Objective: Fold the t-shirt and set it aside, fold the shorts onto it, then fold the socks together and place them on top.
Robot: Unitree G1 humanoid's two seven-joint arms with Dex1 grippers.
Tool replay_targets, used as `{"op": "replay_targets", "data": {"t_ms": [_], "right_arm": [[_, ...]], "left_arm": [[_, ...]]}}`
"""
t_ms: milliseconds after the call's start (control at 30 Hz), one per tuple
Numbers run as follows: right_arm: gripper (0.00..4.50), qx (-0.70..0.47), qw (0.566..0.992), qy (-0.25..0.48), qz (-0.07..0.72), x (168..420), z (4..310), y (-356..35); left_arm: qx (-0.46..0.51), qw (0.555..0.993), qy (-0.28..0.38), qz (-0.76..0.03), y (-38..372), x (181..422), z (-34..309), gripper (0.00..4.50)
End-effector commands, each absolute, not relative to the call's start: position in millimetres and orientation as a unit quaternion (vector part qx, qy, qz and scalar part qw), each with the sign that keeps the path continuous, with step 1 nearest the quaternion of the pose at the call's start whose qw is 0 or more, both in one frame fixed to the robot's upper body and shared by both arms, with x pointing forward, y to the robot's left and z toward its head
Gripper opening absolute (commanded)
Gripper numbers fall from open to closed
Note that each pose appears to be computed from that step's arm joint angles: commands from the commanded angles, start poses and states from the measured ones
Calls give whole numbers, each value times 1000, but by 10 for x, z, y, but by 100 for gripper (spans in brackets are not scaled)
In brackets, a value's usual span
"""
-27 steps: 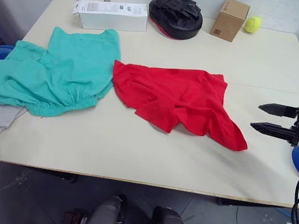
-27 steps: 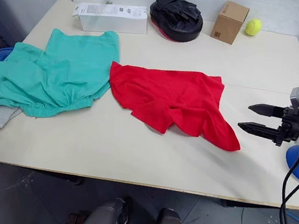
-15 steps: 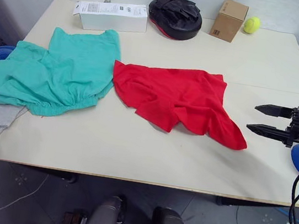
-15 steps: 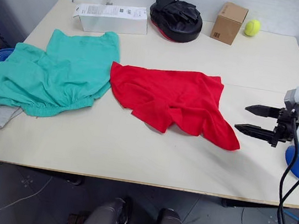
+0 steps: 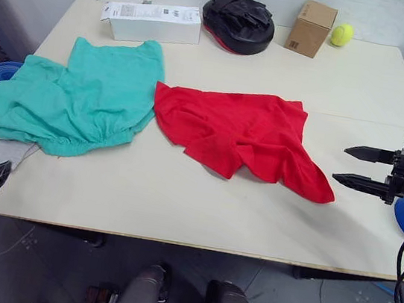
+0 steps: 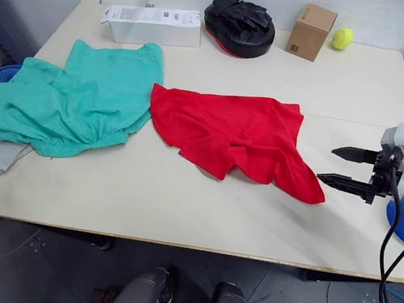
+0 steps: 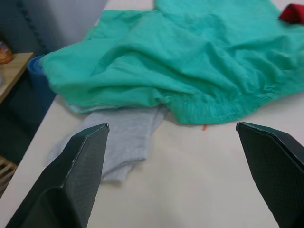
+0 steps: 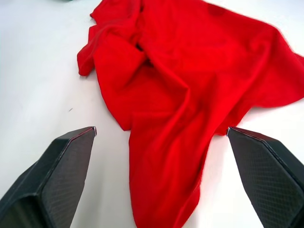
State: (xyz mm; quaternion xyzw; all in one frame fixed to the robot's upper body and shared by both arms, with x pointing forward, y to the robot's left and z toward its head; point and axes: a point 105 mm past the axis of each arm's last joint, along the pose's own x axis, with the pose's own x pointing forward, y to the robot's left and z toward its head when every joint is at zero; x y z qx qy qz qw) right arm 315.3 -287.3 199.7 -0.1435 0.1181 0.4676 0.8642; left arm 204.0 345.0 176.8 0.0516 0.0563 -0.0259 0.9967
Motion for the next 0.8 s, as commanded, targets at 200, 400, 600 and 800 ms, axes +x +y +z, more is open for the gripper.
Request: {"op": "replay_targets", "data": {"t_ms": [200,400,600,800], "right_arm": [[448,-288,830,118,462,2922,1869,-2764],[448,-348,825,116,430,2905,1682,-2774],[448,-389,826,95,398,3013,1611,-2742],[448,-401,824,81,391,3065,1591,-2670]], "left_arm": [[196,899,97,-380,2282,2598,1773,450],[247,809,79,-528,1673,3005,1766,450],[284,741,71,-604,1050,3331,1632,450],[218,761,95,-604,403,3580,1590,450]]}}
